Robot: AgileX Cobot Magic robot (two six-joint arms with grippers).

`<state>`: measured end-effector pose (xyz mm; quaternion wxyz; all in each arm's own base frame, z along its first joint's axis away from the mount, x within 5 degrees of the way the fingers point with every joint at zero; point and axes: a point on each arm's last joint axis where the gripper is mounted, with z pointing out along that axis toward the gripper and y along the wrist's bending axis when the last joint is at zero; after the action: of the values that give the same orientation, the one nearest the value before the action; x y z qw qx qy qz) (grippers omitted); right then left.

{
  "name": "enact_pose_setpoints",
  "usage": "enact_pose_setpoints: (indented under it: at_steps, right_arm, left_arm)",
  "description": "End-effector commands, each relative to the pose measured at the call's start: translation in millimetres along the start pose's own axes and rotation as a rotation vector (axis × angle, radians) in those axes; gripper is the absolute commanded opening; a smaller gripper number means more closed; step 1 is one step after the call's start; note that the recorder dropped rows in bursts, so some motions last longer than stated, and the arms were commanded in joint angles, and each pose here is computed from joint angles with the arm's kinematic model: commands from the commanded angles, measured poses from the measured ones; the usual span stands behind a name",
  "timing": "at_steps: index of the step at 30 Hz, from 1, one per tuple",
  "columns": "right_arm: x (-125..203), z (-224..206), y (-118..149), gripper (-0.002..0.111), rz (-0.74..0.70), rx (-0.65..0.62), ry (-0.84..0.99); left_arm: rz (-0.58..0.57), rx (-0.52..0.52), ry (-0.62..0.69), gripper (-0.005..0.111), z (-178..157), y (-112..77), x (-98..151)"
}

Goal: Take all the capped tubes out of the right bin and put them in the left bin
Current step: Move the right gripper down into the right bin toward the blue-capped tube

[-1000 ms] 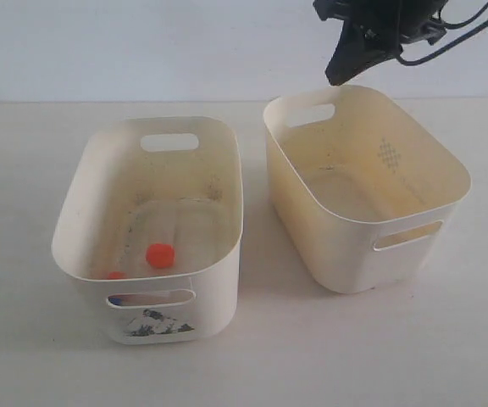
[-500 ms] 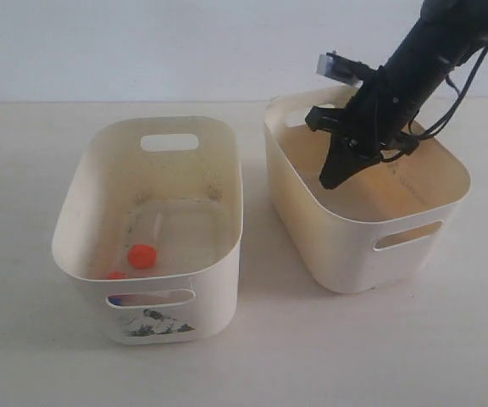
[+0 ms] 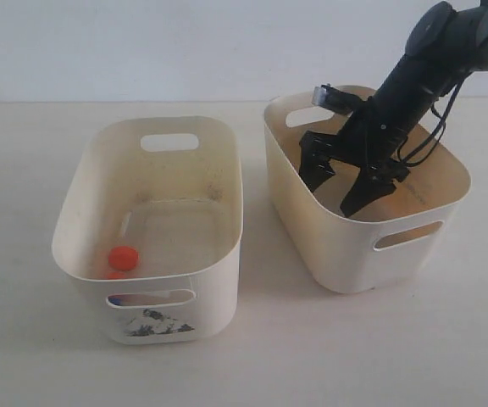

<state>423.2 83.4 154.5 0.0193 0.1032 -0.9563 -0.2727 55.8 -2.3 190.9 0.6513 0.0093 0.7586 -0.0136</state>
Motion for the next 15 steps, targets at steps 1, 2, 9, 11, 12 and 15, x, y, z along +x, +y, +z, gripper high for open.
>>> enact_pose_setpoints:
  at_steps: [1,2,9,11,12,15]
  right_arm:
    - [0,0,0,0.082,0.000,0.001,0.000]
    - [0,1,2,0.082,-0.006,0.005,0.004]
    - [3,32,20,0.082,-0.048,0.071,0.099]
    - [5,43,21,0.082,-0.043,0.130,0.142]
    - [6,48,20,0.082,-0.040,0.164,0.164]
    - [8,63,16,0.082,-0.001,0.241,0.201]
  left_arm:
    - [-0.009,-0.001,-0.007,0.004,0,0.1,-1]
    - [-0.009,-0.001,-0.007,0.004,0,0.1,-1]
    - [-0.009,-0.001,-0.007,0.004,0,0.1,-1]
    - [-0.009,-0.001,-0.007,0.004,0,0.1,-1]
    - [-0.009,-0.001,-0.007,0.004,0,0.1,-1]
    - [-0.009,-0.001,-0.007,0.004,0,0.1,-1]
